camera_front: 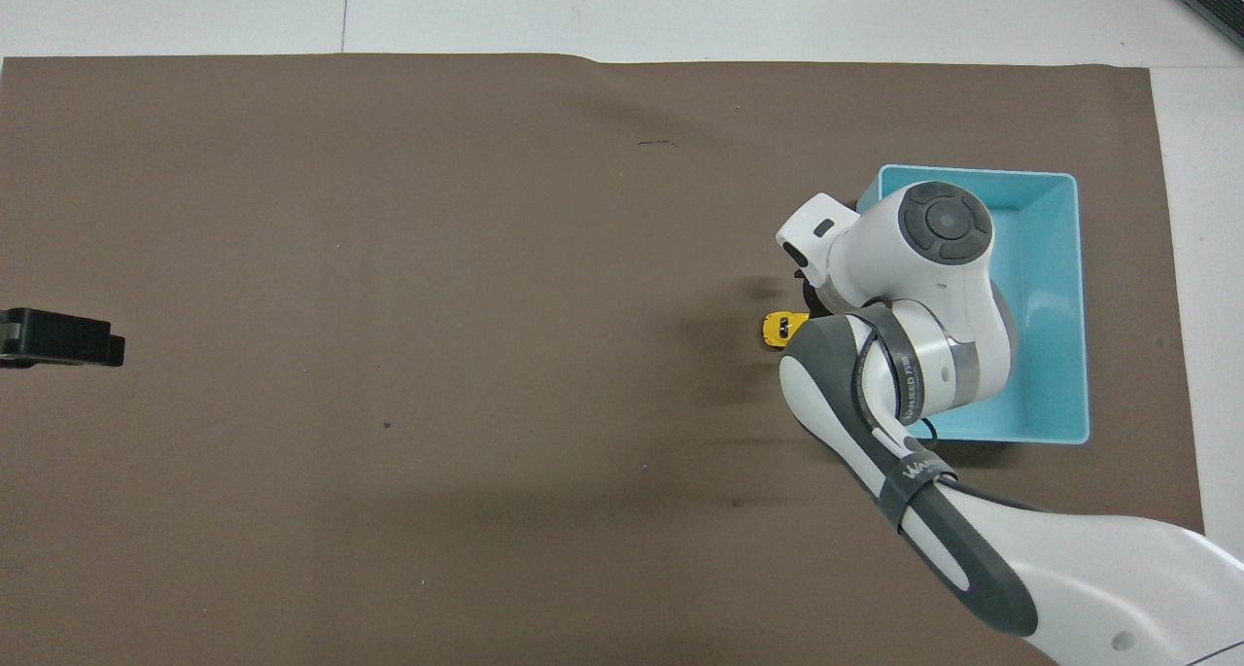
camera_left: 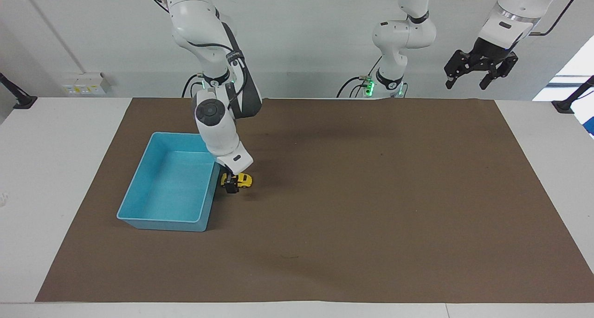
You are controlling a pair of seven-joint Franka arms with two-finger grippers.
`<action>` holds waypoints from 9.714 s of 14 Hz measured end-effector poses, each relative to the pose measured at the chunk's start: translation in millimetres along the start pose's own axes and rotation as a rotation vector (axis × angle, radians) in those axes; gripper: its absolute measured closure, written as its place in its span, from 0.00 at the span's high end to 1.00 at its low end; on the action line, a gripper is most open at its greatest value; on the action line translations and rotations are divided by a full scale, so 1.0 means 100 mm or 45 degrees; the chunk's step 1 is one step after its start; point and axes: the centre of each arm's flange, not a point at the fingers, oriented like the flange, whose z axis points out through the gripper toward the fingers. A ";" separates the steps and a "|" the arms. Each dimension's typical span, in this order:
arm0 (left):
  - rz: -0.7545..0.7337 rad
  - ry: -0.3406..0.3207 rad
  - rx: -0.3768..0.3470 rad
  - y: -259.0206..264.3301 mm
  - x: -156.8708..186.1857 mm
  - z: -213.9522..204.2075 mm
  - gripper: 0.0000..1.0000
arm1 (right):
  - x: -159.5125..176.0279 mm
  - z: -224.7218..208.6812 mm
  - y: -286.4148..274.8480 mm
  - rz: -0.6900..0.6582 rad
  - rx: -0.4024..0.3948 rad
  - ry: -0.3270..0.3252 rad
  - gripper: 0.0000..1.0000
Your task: Wind up and store yellow beetle car
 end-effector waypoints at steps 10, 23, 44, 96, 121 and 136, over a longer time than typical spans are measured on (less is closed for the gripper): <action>0.000 0.000 0.000 0.00 0.00 0.00 1.00 | -0.01 0.28 -0.15 -0.033 0.009 -0.007 1.00; 0.000 0.000 0.000 0.00 0.00 0.00 1.00 | -0.05 0.17 -0.06 -0.087 -0.031 -0.002 0.45; 0.000 0.000 0.000 0.00 0.00 0.00 1.00 | -0.69 -1.15 0.11 0.061 0.016 0.021 0.45; 0.000 0.000 0.000 0.00 0.00 0.00 1.00 | -1.84 -0.73 0.02 -0.117 -0.117 -0.043 1.00; 0.000 0.000 0.000 0.00 0.00 0.00 1.00 | -1.62 -2.60 -0.12 0.715 -0.138 0.049 1.00; 0.000 0.000 0.000 0.00 0.00 0.00 1.00 | -1.69 -2.97 -0.30 1.521 -0.063 0.054 1.00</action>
